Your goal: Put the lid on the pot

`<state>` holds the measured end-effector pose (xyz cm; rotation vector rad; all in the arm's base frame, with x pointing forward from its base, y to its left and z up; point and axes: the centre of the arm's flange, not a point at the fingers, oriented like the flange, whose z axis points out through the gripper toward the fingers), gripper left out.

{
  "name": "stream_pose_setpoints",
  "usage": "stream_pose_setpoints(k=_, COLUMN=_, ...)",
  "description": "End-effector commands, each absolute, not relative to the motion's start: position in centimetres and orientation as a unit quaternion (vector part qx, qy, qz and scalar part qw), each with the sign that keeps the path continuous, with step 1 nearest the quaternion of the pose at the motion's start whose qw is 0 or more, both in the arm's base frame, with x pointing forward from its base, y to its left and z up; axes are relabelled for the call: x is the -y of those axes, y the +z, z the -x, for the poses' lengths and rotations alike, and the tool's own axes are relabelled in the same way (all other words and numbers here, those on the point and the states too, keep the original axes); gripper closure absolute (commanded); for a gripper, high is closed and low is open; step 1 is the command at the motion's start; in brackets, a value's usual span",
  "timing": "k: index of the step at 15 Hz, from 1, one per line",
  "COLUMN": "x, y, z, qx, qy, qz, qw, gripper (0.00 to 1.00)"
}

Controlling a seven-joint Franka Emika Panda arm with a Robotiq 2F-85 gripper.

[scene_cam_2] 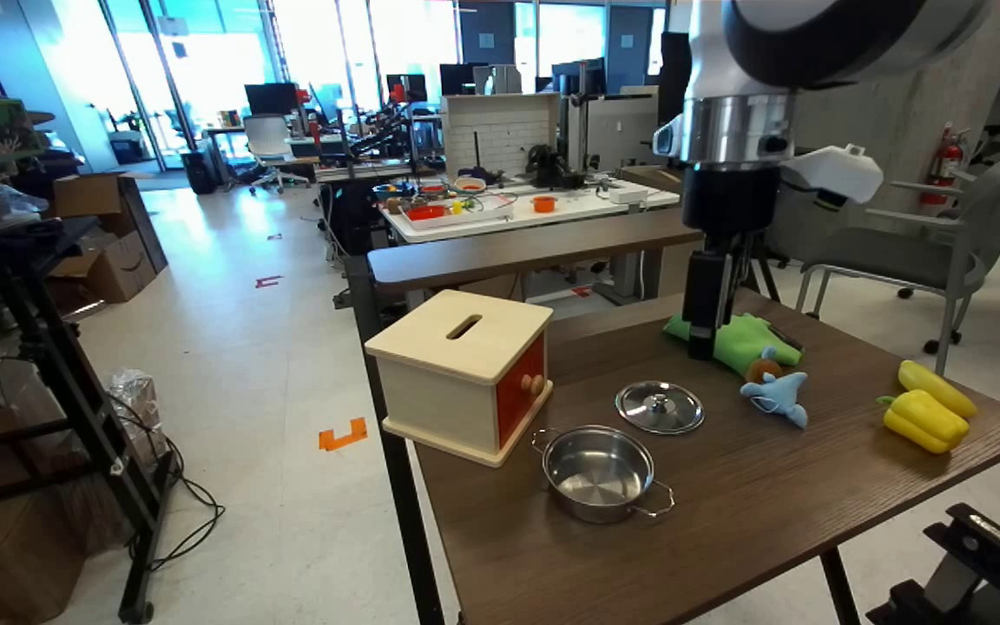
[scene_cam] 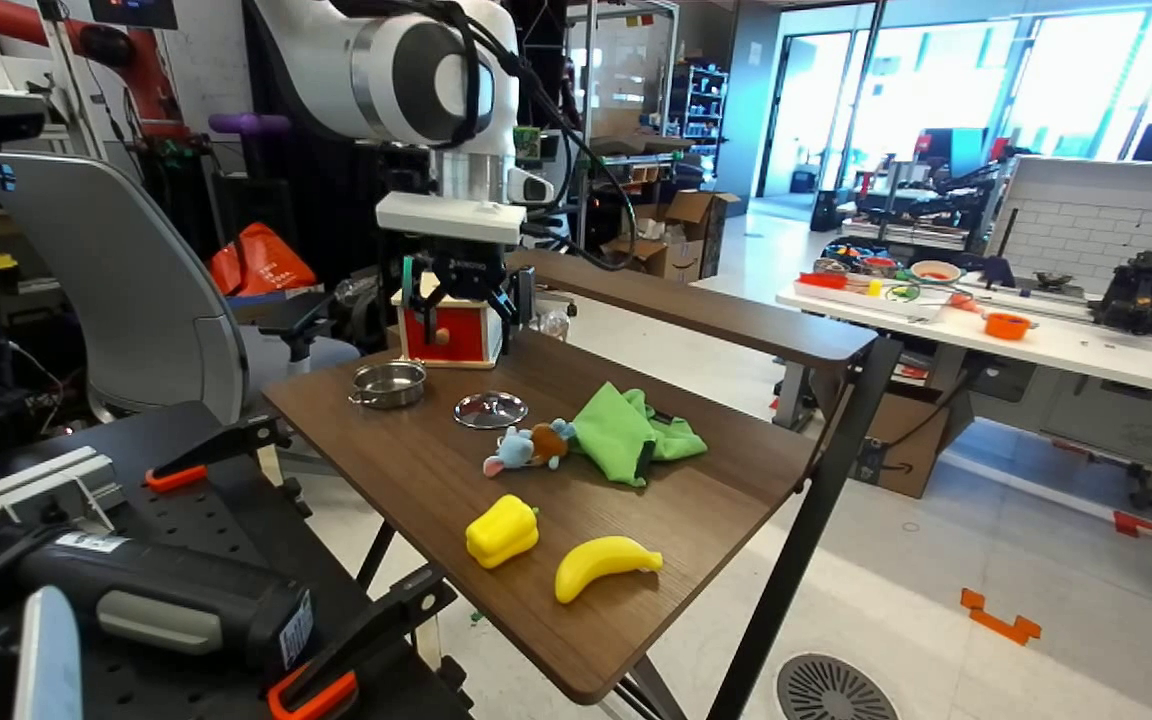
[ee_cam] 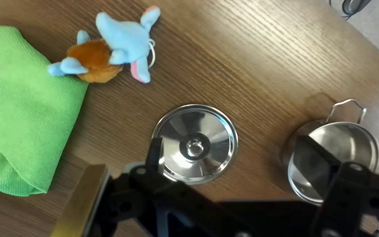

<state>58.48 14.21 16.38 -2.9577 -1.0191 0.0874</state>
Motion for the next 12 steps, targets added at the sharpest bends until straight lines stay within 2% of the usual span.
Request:
stream_pose_setpoints(k=1, x=-15.4, y=13.7, z=-62.6, qx=0.334, qy=0.042, qz=0.942, qw=-0.005, gripper=0.00)
stream_pose_setpoints(k=12, x=-17.1, y=8.3, z=-64.6, qx=0.344, qy=0.098, qz=0.934, qw=-0.010, gripper=0.00)
